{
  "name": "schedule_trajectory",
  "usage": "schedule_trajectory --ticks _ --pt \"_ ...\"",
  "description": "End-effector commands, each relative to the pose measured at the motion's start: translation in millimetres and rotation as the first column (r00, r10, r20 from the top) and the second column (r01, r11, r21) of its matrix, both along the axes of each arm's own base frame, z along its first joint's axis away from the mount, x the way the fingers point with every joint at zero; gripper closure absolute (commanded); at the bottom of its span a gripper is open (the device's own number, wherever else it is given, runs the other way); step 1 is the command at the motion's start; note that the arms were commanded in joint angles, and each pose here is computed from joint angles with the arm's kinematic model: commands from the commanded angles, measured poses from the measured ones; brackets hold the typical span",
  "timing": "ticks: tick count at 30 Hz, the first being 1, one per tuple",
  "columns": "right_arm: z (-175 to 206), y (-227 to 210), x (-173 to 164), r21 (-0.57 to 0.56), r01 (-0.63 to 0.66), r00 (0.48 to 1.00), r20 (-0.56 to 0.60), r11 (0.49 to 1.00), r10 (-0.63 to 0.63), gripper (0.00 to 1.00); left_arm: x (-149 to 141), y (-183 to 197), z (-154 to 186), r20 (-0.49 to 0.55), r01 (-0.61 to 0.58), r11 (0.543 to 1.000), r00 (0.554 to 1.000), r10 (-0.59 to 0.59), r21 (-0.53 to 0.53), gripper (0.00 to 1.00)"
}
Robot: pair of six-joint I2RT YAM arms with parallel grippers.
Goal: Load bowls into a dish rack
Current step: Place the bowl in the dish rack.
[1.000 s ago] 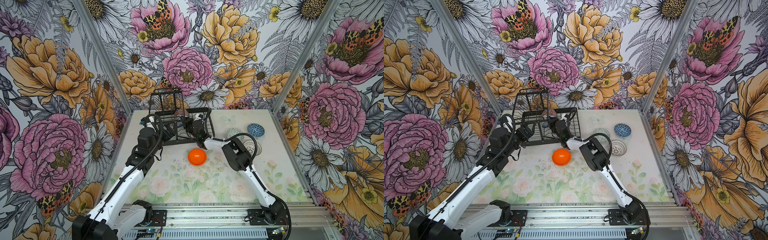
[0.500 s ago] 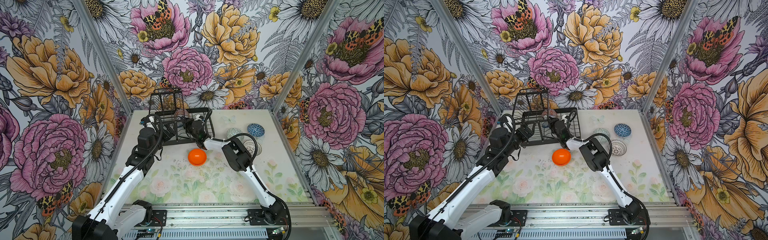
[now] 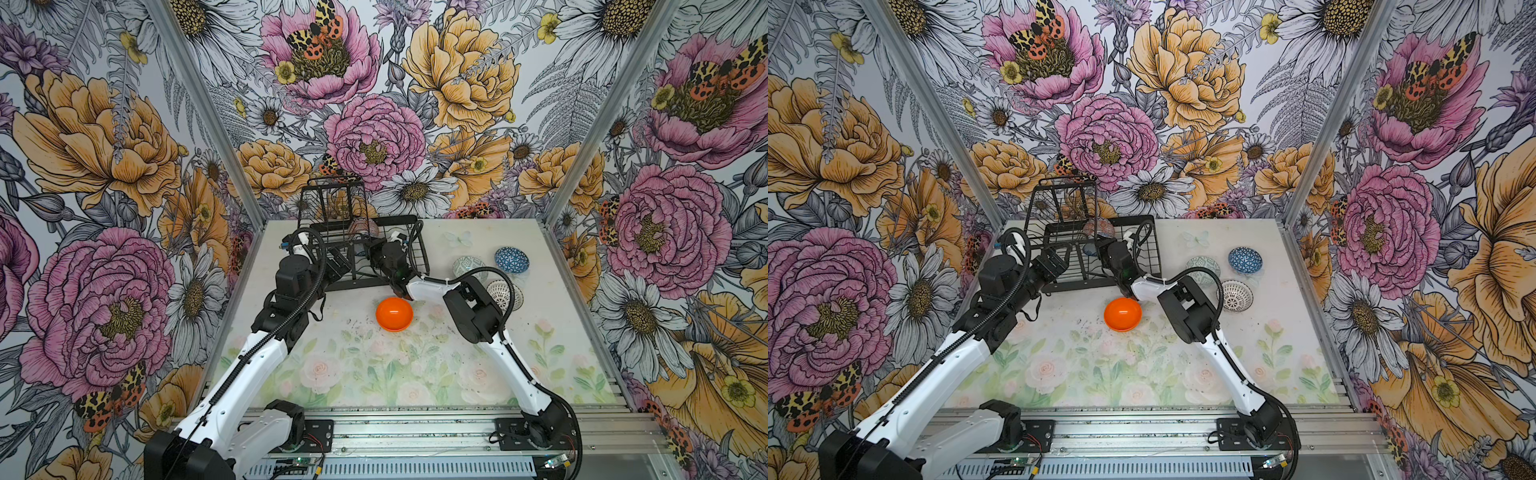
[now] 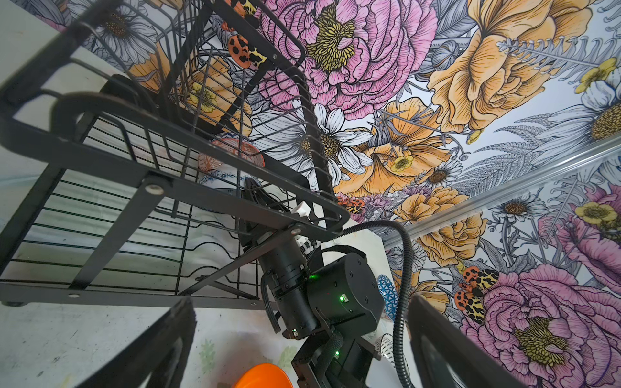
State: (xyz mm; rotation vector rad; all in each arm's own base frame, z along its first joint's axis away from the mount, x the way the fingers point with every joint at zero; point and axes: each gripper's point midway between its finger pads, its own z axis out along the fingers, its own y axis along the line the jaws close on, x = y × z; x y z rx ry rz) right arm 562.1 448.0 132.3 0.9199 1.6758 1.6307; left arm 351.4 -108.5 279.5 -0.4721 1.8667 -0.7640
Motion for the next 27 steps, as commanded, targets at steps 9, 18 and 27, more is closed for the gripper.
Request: schedule_trajectory --ticks 9,18,27 --pt "-15.8 4.2 -8.4 -0.056 -0.026 0.998 -0.066 0.998 0.023 0.85 -2.4 -3.0 2.6 0.010 0.011 1.000 1.000 -0.011 -0.009 0.01" --pt "-3.4 6.0 -5.1 -0.077 -0.049 0.998 -0.034 0.996 0.047 0.81 -2.5 -2.9 1.8 0.008 0.009 1.000 1.000 -0.009 -0.008 0.01" --pt "2.0 6.8 -6.0 -0.082 -0.069 0.997 -0.023 0.994 0.067 0.80 -3.2 -2.3 3.1 0.013 0.006 1.000 1.000 -0.006 -0.006 0.01"
